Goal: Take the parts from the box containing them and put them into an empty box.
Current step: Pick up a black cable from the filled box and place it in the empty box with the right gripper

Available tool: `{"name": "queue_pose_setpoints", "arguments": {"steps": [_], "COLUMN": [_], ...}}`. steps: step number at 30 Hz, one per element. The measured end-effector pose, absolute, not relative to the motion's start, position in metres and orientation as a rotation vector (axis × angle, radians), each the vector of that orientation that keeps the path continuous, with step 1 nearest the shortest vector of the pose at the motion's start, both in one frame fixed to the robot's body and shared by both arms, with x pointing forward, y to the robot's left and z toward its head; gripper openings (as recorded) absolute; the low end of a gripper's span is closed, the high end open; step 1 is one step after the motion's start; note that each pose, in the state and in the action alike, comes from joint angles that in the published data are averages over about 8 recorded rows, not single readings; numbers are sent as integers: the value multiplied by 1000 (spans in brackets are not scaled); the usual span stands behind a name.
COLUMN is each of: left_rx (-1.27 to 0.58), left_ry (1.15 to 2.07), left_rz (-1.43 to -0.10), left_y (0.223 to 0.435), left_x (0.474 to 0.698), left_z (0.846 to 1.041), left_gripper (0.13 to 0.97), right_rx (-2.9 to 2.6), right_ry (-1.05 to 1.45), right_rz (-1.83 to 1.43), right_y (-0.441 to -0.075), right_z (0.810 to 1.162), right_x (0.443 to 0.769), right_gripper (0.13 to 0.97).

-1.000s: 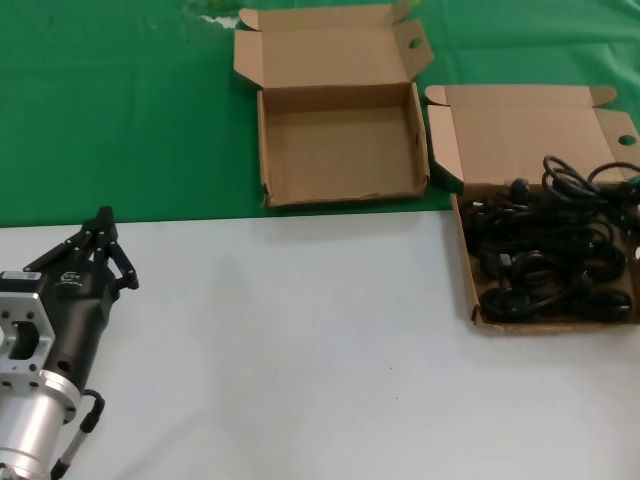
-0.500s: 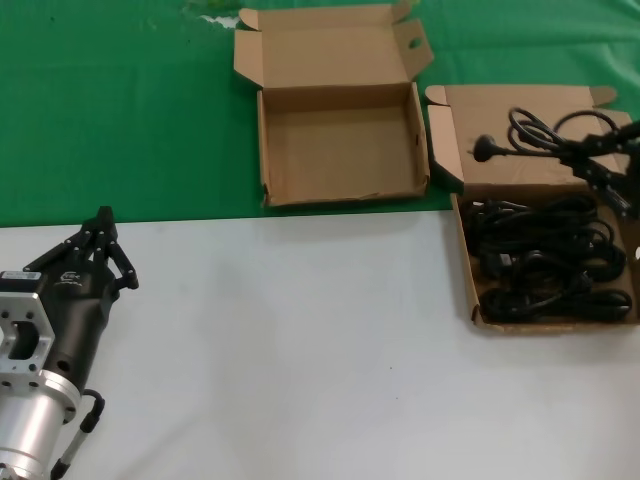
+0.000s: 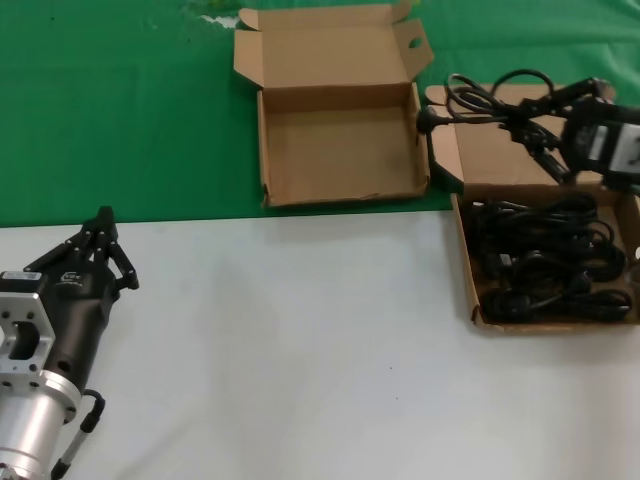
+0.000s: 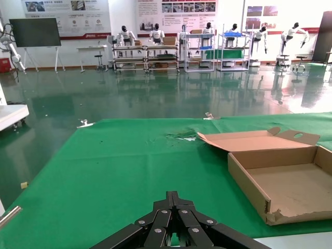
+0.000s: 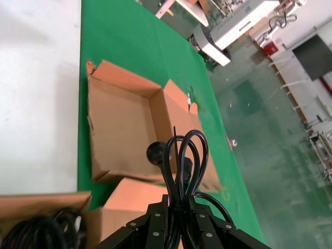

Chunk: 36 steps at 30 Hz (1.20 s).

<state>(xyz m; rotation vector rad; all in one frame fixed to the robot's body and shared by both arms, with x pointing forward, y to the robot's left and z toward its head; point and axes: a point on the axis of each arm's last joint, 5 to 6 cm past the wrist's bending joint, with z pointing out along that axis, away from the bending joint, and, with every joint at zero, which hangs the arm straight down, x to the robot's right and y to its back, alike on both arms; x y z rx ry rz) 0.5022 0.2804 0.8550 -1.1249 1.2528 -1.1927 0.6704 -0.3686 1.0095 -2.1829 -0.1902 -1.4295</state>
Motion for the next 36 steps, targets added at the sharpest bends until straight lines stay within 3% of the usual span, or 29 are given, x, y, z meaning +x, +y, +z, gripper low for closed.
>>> {"name": "queue_pose_setpoints", "arguments": {"steps": [36], "left_rx": [-1125], "left_ry": [1253], "left_rz": [-1193], "left_y": [280], "left_x": [502], "left_z": [855], "left_gripper": [139], "right_rx": [-2077], "right_ry": [-389], "right_rz": [-1371], "right_y": [-240], "right_z": [976], "right_x": [747], "right_gripper": [197]}}
